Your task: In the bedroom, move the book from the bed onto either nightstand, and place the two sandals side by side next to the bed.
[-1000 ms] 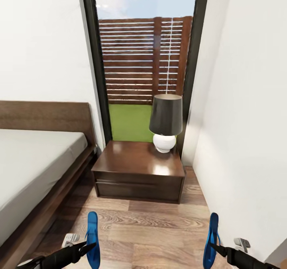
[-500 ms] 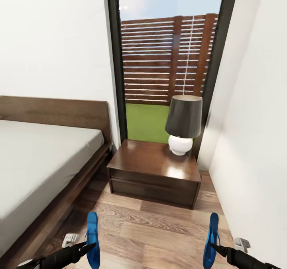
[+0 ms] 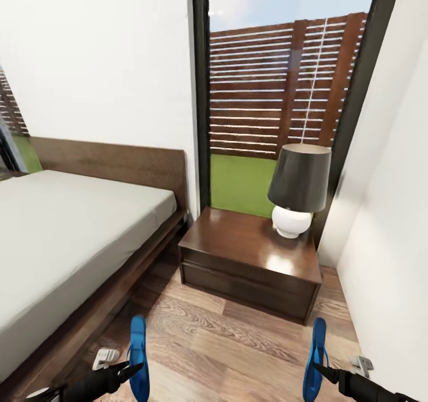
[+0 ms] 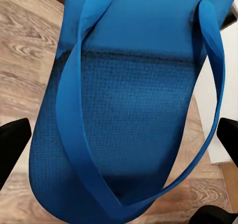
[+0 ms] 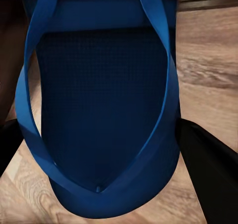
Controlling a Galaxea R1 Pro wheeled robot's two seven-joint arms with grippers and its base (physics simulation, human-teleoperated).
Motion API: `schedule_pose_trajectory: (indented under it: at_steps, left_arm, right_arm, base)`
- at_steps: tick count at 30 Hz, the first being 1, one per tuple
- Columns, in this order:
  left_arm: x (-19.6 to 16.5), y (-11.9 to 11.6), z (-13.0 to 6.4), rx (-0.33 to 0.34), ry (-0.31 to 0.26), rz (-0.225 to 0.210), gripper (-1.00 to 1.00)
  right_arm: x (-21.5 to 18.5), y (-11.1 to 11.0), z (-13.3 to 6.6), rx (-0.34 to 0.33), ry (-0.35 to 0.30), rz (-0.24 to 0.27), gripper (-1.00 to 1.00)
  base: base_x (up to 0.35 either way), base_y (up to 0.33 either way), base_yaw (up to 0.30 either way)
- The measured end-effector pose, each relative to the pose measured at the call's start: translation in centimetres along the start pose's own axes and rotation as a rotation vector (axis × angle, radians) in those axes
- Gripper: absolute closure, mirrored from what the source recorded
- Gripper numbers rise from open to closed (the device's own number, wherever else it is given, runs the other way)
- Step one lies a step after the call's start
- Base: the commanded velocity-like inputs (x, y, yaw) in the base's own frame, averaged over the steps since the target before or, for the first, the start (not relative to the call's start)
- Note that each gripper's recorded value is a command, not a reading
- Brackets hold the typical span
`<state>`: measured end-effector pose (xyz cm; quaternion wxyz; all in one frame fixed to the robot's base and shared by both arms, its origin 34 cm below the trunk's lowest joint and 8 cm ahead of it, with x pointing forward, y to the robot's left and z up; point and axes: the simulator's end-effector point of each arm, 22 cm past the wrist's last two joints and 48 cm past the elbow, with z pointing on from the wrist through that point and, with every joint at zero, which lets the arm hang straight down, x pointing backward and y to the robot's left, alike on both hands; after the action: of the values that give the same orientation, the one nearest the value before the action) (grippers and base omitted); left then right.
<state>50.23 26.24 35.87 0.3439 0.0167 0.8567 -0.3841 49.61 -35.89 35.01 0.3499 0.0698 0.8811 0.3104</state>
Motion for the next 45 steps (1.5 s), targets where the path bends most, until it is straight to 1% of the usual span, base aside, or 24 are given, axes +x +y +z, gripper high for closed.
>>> schedule_pose_trajectory:
  at_steps: [23,30,45]
  left_arm:
    - [0.05,-0.01,0.00,0.001,0.002,0.000,1.00]
    - [0.00,-0.01,0.01,0.000,0.000,0.000,1.00]
    - [0.01,-0.01,0.00,0.000,0.001,0.000,1.00]
  right_arm:
    - [0.05,-0.03,-0.02,0.001,0.002,0.000,1.00]
    - [-0.02,-0.07,-0.06,0.001,0.000,0.001,1.00]
    - [0.00,-0.08,-0.06,0.002,0.001,0.000,1.00]
  base:
    - [0.000,-0.015,0.292]
    - [0.000,-0.153,0.292]
    - [0.000,-0.010,0.292]
